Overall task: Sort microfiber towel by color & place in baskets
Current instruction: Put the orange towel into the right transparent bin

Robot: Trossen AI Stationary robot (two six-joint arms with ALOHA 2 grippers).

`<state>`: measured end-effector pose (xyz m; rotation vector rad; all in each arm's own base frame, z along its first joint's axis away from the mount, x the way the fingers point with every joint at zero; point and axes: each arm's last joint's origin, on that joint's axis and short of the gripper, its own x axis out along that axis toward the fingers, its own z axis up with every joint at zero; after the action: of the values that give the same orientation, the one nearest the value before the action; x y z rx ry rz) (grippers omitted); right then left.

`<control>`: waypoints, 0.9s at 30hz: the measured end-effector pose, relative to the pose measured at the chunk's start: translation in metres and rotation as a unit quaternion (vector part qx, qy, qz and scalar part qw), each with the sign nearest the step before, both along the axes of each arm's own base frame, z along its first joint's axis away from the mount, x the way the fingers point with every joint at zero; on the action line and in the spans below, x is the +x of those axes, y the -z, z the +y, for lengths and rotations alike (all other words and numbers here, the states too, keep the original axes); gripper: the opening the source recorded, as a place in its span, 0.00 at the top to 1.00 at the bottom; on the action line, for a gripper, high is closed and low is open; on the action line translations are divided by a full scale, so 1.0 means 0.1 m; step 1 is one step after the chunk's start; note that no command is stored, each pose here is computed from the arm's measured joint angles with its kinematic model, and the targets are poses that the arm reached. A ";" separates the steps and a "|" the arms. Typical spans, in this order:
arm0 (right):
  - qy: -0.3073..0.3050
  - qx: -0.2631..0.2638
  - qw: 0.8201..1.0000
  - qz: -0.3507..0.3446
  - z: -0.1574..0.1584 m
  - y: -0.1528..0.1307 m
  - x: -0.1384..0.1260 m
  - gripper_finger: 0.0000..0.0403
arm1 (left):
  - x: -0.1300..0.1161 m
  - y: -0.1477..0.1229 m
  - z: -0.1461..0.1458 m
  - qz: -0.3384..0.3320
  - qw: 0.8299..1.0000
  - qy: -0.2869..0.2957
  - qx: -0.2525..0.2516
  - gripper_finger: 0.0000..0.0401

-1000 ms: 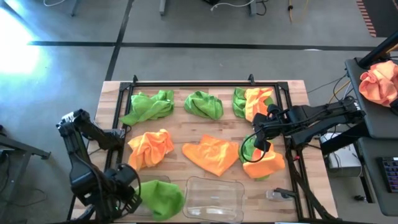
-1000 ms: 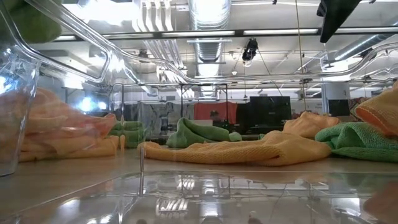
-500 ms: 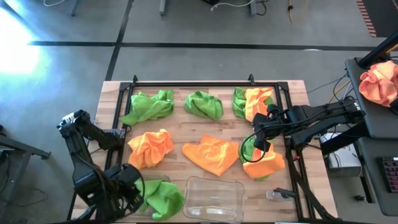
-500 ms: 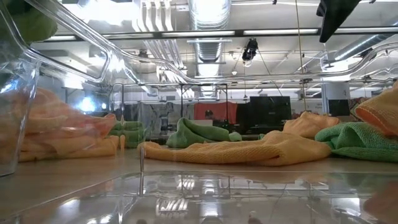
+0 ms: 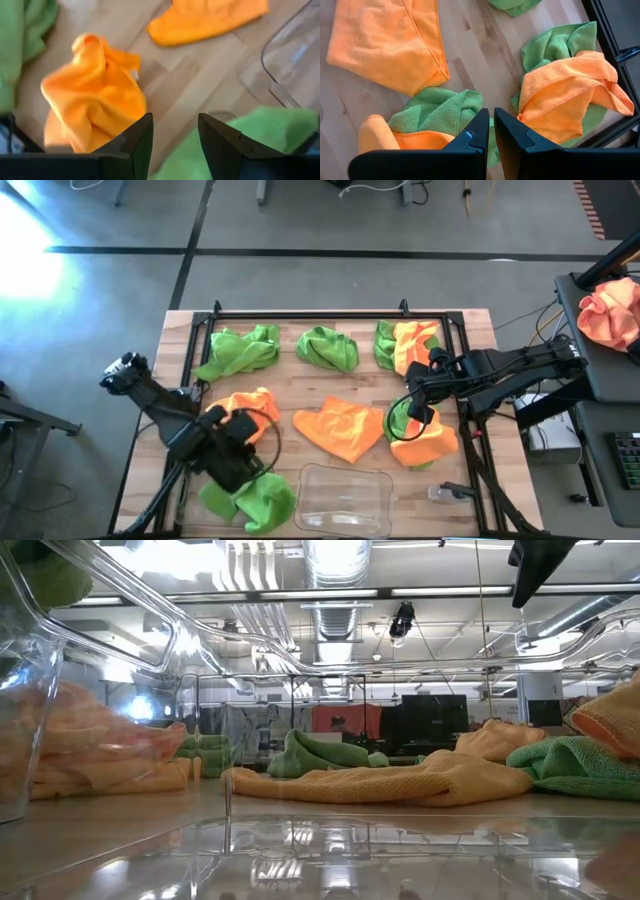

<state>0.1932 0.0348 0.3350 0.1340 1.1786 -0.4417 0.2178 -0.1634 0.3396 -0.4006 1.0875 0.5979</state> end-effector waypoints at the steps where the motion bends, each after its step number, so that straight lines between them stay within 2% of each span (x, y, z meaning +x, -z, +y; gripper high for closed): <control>1: 0.000 0.000 1.000 0.000 0.00 0.00 0.00 0.94 | 0.03 0.00 0.04 0.000 1.000 0.007 0.010 0.65; 6: -0.004 -0.001 1.000 0.001 0.00 0.00 0.00 0.94 | 0.13 -0.01 0.20 -0.005 0.998 0.025 0.065 0.65; 14: -0.042 -0.014 0.999 0.012 0.00 0.00 0.00 0.94 | 0.05 -0.01 0.29 0.033 0.995 0.038 0.091 0.65; 22: -0.040 -0.013 0.999 0.009 0.00 0.00 0.00 0.94 | -0.30 0.28 0.56 0.064 0.990 0.023 0.120 0.65; 27: -0.019 -0.003 1.000 -0.011 0.01 -0.01 0.03 0.94 | -0.59 0.38 0.79 0.005 0.996 0.001 0.092 0.65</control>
<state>0.1963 0.0355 0.3358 0.1116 1.1562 -0.4087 0.1584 -0.0845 0.3017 -0.2365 1.0314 0.6933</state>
